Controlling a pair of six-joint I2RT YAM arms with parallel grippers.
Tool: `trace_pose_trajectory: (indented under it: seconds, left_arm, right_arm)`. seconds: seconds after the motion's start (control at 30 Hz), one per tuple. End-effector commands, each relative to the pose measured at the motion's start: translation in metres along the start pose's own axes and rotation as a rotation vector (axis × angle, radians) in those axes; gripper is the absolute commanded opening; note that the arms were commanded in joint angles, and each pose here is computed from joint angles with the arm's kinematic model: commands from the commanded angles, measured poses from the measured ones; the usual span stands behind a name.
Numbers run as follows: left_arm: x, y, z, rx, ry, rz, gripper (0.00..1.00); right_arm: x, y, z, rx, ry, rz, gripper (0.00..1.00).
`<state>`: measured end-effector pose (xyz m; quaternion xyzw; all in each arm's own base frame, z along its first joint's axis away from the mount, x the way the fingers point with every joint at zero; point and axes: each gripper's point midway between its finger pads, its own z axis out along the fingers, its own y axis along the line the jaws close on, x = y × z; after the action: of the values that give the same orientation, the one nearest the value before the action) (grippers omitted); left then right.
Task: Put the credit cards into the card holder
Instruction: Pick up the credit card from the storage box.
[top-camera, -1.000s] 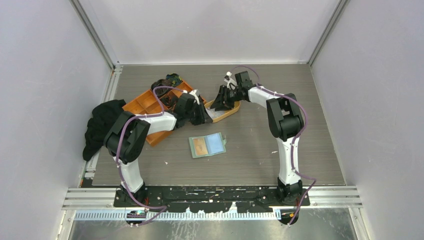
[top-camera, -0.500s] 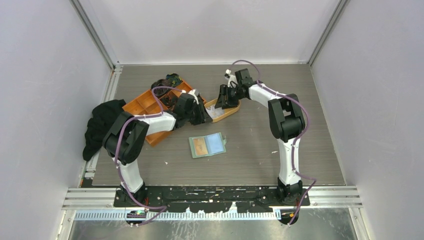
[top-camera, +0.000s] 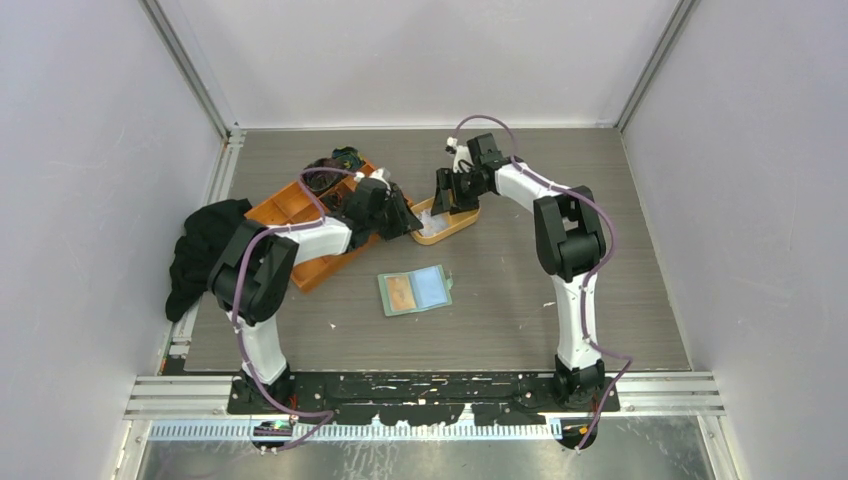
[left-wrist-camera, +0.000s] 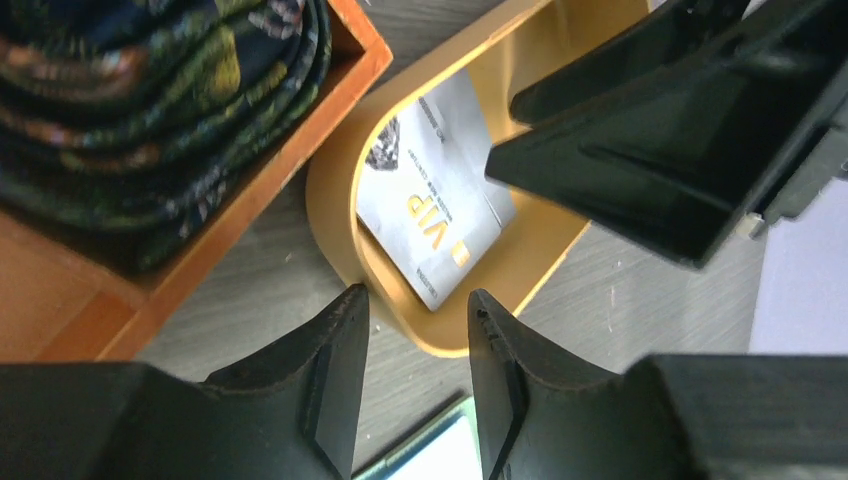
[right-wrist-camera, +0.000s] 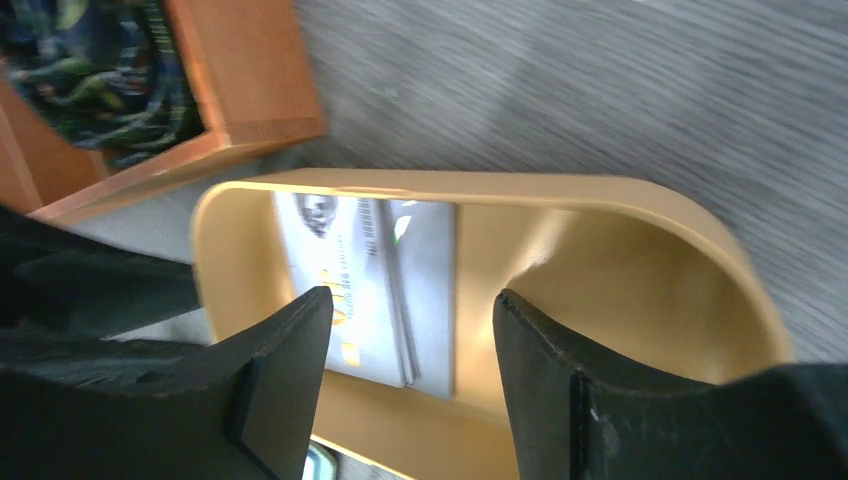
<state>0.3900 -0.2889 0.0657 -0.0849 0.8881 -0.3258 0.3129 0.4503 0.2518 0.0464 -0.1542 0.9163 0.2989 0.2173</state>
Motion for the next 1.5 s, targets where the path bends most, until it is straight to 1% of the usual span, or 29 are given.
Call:
trace_pose_trajectory:
  seconds: [0.0,0.13,0.27,0.4,0.63,0.83,1.27,1.47]
  left_arm:
    - [-0.017,-0.005,0.011,-0.018,-0.025,0.008,0.4]
    - [-0.009,0.002,0.016,-0.042,0.018,0.02,0.3]
    - [-0.006,-0.001,0.015,-0.027,0.041,0.024,0.14]
    - [-0.008,-0.008,0.012,-0.006,0.045,0.02,0.06]
    - [-0.006,-0.017,0.004,0.017,0.047,0.015,0.03]
    - [-0.003,-0.018,0.002,0.017,0.042,0.0,0.02]
    - [0.0,-0.015,0.004,0.0,0.048,-0.007,0.01]
    - [-0.001,-0.015,0.003,-0.004,0.046,-0.006,0.01]
  right_arm:
    - [-0.003,0.014,0.006,-0.03,0.008,-0.036,0.66]
    - [0.002,0.018,0.007,-0.051,0.02,-0.02,0.64]
    - [0.01,0.022,0.008,-0.077,0.032,0.008,0.63]
    - [0.015,0.031,0.006,-0.12,0.037,0.045,0.63]
    - [0.02,0.059,-0.005,-0.251,0.028,0.186,0.62]
    - [0.001,0.083,-0.024,-0.377,-0.056,0.313,0.6]
    - [-0.014,0.083,-0.044,-0.441,-0.141,0.379,0.58]
    - [-0.015,0.085,-0.046,-0.472,-0.149,0.398,0.55]
